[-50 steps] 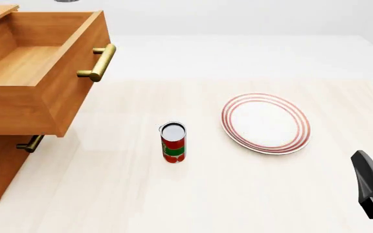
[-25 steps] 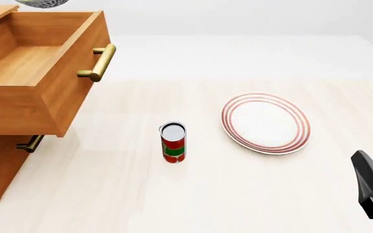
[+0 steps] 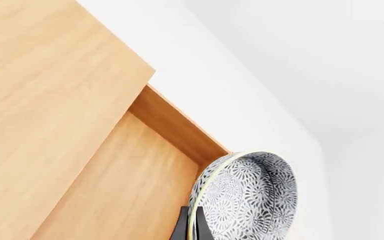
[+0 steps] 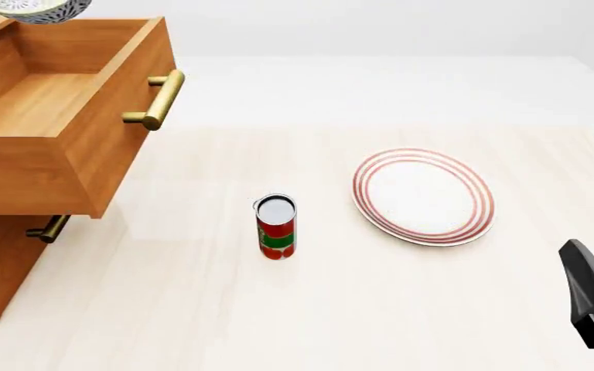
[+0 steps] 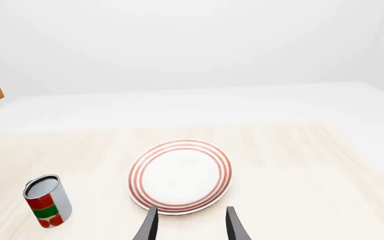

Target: Put the bowl in the top drawer of the cabinet.

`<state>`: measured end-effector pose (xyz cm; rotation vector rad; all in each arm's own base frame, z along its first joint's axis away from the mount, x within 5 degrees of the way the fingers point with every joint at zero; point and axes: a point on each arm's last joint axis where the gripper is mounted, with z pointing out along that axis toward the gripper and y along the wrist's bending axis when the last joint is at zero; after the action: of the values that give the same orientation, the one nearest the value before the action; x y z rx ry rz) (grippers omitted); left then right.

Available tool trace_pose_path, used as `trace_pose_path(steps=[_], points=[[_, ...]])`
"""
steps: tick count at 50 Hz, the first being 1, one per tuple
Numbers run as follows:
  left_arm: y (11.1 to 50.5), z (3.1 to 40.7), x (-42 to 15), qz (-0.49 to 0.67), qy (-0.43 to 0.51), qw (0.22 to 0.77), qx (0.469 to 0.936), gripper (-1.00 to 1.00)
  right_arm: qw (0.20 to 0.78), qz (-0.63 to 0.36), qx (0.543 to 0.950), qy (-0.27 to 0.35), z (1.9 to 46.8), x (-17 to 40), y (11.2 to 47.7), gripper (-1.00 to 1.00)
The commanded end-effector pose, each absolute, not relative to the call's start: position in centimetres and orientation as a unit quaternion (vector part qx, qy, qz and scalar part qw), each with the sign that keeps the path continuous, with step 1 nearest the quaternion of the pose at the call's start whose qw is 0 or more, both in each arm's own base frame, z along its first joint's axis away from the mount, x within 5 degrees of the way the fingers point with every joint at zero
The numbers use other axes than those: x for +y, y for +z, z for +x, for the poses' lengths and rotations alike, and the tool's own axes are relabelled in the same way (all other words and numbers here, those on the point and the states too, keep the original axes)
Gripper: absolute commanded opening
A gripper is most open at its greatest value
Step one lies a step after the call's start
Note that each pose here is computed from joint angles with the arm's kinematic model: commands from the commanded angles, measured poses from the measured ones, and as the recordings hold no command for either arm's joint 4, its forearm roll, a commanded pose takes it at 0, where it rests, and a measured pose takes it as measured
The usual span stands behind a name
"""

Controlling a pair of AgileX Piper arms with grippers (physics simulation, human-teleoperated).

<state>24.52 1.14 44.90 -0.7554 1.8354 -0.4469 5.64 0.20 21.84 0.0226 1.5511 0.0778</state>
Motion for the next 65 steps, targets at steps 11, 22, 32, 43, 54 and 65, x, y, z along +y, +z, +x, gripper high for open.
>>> trace_pose_path(steps=[11,22,32,43,54,65], points=[[43.9,25.3,2.8,-0.329,-0.159,0.523,0.770,-1.00,0.713,0.010,0.700,0.035,5.6,0.2,21.8,1.00],[43.7,25.6,3.1,-0.329,-0.148,0.516,0.777,-1.00,0.713,0.010,0.700,0.035,5.6,0.2,21.8,1.00],[42.8,26.0,3.1,-0.330,-0.145,0.504,0.785,-1.00,0.713,0.010,0.700,0.035,5.6,0.2,21.8,1.00],[42.6,26.7,3.5,-0.328,-0.133,0.497,0.792,-1.00,0.713,0.010,0.700,0.035,5.6,0.2,21.8,1.00],[41.6,27.7,3.9,-0.327,-0.124,0.489,0.799,-1.00,0.713,0.010,0.700,0.035,5.6,0.2,21.8,1.00],[41.0,28.5,4.2,-0.326,-0.117,0.481,0.805,-1.00,0.713,0.010,0.700,0.035,5.6,0.2,21.8,1.00]])
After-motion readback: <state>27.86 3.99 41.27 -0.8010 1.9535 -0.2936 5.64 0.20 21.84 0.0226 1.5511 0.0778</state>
